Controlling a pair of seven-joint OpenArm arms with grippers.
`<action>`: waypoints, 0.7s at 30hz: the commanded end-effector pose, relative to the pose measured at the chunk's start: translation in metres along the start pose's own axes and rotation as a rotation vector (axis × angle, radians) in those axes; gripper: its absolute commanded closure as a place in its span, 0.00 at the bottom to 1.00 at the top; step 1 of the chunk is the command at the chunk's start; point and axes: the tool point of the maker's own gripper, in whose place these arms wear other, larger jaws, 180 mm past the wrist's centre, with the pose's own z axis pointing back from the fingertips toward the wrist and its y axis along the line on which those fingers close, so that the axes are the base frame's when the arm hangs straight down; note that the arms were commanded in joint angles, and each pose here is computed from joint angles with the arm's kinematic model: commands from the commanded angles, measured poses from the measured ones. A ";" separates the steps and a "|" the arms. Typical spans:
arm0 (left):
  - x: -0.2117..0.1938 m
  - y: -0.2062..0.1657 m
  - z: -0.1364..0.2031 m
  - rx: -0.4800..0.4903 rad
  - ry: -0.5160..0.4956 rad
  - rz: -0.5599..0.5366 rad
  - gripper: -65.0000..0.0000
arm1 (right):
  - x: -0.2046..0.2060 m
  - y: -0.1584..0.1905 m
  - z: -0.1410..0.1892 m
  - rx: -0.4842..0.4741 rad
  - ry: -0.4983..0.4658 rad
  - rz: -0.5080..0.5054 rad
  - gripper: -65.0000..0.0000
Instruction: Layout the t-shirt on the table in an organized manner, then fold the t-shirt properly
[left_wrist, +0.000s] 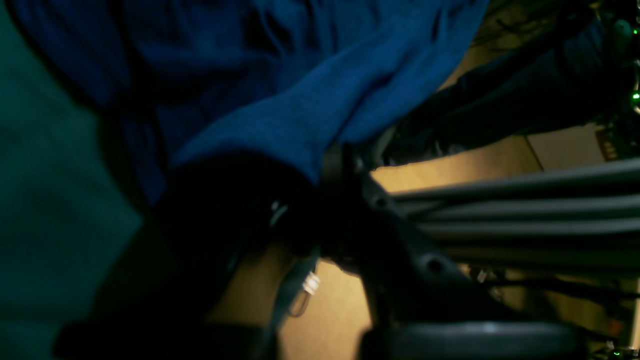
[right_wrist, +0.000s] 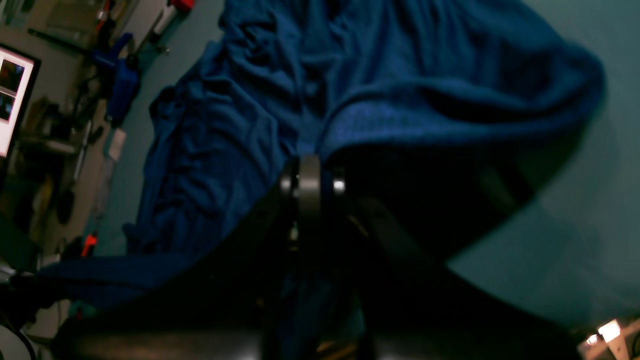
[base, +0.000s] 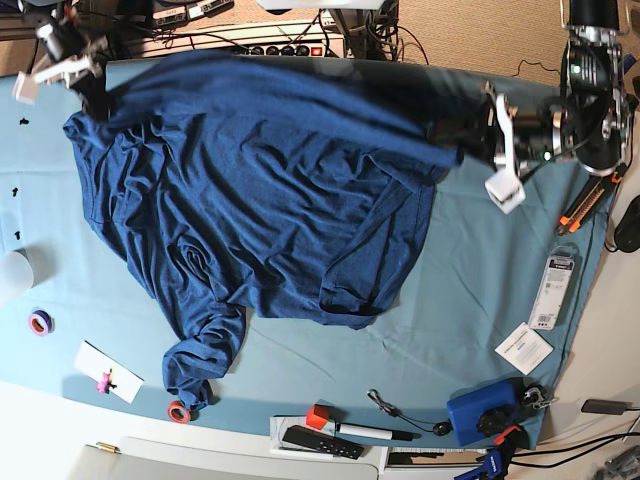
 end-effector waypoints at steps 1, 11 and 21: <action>0.018 0.000 0.003 0.002 -0.051 -0.039 1.00 | 0.018 0.006 -0.002 0.016 -0.038 0.047 1.00; 0.039 0.042 0.001 0.235 -0.085 -0.128 1.00 | 0.038 -0.010 -0.056 -0.159 0.008 0.198 1.00; -0.006 0.049 0.004 0.269 0.153 -0.072 1.00 | 0.025 -0.020 -0.064 -0.237 0.085 0.236 1.00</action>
